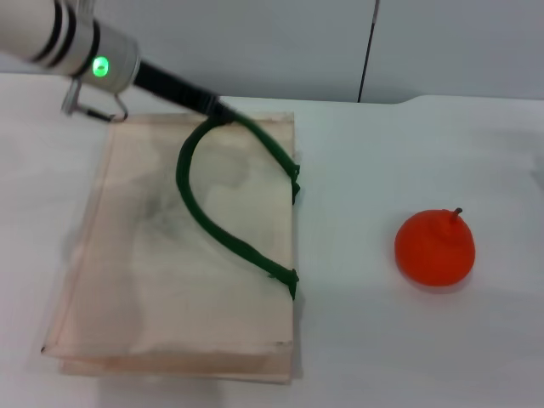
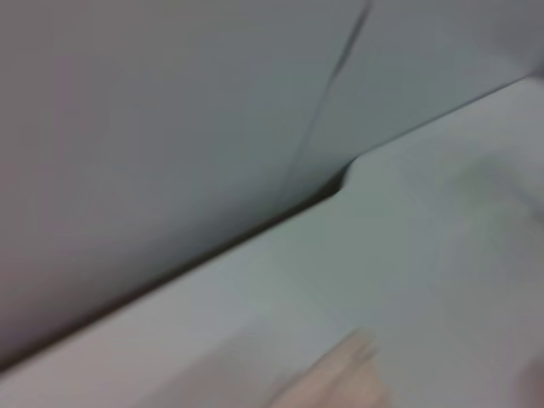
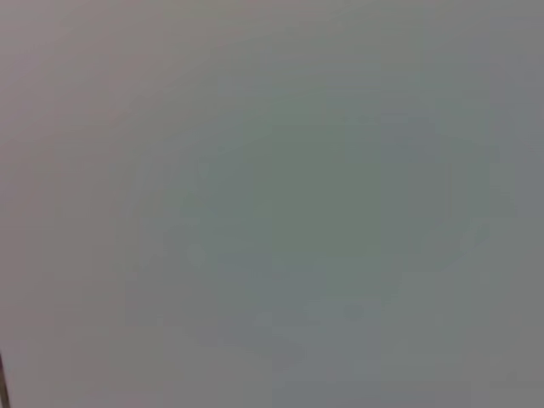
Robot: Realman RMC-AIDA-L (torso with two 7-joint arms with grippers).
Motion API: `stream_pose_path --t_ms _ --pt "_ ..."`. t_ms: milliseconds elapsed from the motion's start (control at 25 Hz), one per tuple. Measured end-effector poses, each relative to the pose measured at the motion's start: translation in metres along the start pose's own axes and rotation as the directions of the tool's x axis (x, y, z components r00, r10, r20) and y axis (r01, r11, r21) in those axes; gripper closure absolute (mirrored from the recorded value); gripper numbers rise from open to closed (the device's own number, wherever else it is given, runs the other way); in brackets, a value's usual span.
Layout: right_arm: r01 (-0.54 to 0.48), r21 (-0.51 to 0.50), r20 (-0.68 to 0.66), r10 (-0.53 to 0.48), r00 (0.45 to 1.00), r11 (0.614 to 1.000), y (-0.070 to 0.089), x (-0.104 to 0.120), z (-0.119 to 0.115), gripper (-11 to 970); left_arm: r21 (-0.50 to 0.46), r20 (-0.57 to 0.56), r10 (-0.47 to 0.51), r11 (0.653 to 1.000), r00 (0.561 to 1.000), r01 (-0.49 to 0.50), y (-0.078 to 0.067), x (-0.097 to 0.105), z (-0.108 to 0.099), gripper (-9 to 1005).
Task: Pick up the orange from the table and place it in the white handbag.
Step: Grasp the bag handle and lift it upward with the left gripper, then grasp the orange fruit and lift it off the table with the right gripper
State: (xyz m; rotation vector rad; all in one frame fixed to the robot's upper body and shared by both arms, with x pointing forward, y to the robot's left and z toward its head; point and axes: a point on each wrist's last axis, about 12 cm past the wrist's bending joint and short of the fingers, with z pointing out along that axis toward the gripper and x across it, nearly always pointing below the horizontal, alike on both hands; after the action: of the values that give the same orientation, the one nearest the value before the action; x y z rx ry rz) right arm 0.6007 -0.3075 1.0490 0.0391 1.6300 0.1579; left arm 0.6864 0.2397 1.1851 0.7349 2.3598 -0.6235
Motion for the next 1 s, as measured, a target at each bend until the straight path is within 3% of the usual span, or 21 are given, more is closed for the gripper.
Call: stream_pose_path --t_ms 240,560,680,840,1000 --pt "0.000 0.001 0.000 0.000 1.000 1.000 0.000 0.000 0.000 68 0.119 0.063 0.141 0.982 0.988 -0.148 -0.024 -0.044 -0.027 867" --pt "-0.002 0.005 -0.003 0.002 1.000 1.000 -0.002 0.001 -0.002 68 0.276 0.093 0.315 0.903 0.944 -0.329 -0.061 -0.076 -0.059 872" --pt "-0.002 0.007 -0.004 0.002 1.000 1.000 -0.002 0.002 -0.003 68 0.286 0.113 0.333 0.892 0.936 -0.351 -0.066 -0.082 -0.077 873" --pt "-0.004 0.010 -0.006 0.004 1.000 1.000 -0.003 0.003 -0.004 68 0.254 0.128 0.330 0.901 0.935 -0.352 -0.063 -0.082 -0.100 872" --pt "-0.059 0.020 -0.015 0.059 0.998 0.998 -0.007 0.004 -0.006 68 0.254 0.145 0.330 0.899 0.933 -0.357 -0.065 -0.082 -0.114 875"
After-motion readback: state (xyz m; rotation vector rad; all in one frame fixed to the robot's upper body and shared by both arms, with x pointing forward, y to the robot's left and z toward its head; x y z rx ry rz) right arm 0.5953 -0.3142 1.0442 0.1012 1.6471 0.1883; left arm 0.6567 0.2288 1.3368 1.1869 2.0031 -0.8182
